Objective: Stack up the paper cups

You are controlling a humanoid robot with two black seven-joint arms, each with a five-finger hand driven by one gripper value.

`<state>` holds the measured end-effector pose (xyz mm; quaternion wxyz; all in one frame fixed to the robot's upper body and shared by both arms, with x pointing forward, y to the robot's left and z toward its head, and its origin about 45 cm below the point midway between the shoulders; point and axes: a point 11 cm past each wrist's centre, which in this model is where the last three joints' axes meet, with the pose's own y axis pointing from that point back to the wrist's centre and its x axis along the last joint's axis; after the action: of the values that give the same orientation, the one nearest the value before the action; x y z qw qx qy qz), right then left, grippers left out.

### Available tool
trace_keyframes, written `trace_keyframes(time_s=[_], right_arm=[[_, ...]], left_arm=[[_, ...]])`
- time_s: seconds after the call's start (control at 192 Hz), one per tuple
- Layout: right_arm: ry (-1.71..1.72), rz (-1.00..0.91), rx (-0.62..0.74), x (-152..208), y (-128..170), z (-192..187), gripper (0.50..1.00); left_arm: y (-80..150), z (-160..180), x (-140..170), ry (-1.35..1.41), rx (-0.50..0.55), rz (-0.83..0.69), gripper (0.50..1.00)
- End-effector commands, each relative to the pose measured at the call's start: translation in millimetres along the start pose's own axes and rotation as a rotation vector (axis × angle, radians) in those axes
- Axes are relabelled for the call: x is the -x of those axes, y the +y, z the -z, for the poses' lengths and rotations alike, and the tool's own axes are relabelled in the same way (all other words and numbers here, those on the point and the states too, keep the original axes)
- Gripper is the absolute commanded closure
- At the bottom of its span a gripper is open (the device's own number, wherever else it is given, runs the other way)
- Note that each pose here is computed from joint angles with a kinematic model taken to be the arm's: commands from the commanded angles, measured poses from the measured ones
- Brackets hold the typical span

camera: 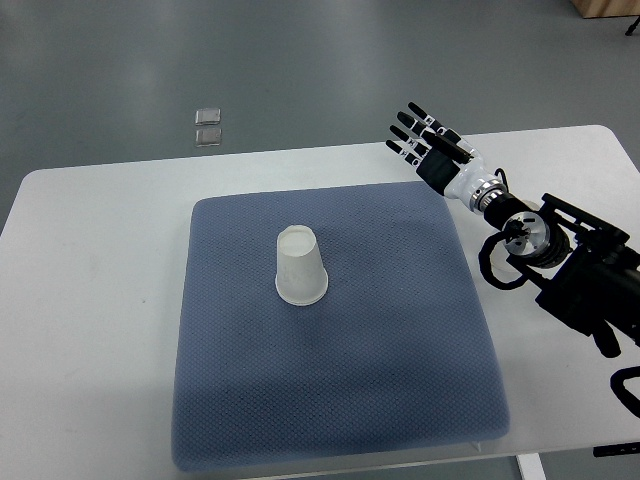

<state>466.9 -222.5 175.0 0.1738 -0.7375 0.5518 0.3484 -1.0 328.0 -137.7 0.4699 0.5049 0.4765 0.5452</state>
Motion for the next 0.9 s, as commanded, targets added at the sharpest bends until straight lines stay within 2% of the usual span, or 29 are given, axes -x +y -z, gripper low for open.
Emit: trace_keyframes(time_s=[0.0, 0.26, 0.364, 0.447, 0.545, 0.66, 0.706, 0.712, 0.722, 0.784, 0.831, 0.836, 0.894], right_arm=[[-0.001, 0.001, 0.000, 0.4, -0.2, -0.4, 0.572], [0.038, 0.029, 0.015, 3.6, 0.1, 0.4, 0.572], [0.162, 0.092, 0.055, 12.7, -1.1, 1.8, 0.572], [0.366, 0.130, 0.104, 17.9, -2.7, 18.5, 0.572], [0.656, 0.174, 0.246, 15.4, 3.1, 25.3, 0.572], [1.011, 0.225, 0.430, 19.8, 13.4, 58.1, 0.572], [1.011, 0.225, 0.430, 19.8, 13.4, 58.1, 0.572], [1.162, 0.246, 0.521, 22.0, 21.1, 75.0, 0.572], [1.204, 0.255, 0.544, 24.4, 22.5, 79.1, 0.574], [1.427, 0.287, 0.663, 37.0, 29.9, 99.9, 0.572], [1.427, 0.287, 0.663, 37.0, 29.9, 99.9, 0.572], [1.607, 0.302, 0.754, 45.3, 36.2, 112.8, 0.572], [1.765, 0.309, 0.839, 51.6, 41.4, 123.7, 0.572]], left_arm=[[0.0, -0.7, 0.1, 0.000, 0.001, 0.000, 0.500], [0.0, -1.6, 0.1, 0.000, 0.003, 0.000, 0.500], [0.0, -1.6, -0.1, 0.000, 0.003, -0.001, 0.500], [0.0, -1.6, -0.1, 0.000, 0.003, -0.001, 0.500], [0.0, -1.8, 0.5, 0.002, 0.003, 0.000, 0.500], [0.0, -1.9, 1.2, 0.001, 0.003, 0.003, 0.500], [0.0, -1.9, 1.2, 0.001, 0.003, 0.003, 0.500], [0.0, -2.0, 1.3, 0.003, 0.004, 0.005, 0.500], [0.0, -2.0, 1.3, 0.003, 0.004, 0.005, 0.500], [0.1, -2.0, 2.9, 0.003, 0.004, 0.013, 0.500], [0.1, -2.0, 2.9, 0.003, 0.004, 0.013, 0.500], [0.1, -2.1, 4.3, 0.003, 0.004, 0.019, 0.500], [0.1, -2.1, 4.9, 0.003, 0.004, 0.020, 0.500]])
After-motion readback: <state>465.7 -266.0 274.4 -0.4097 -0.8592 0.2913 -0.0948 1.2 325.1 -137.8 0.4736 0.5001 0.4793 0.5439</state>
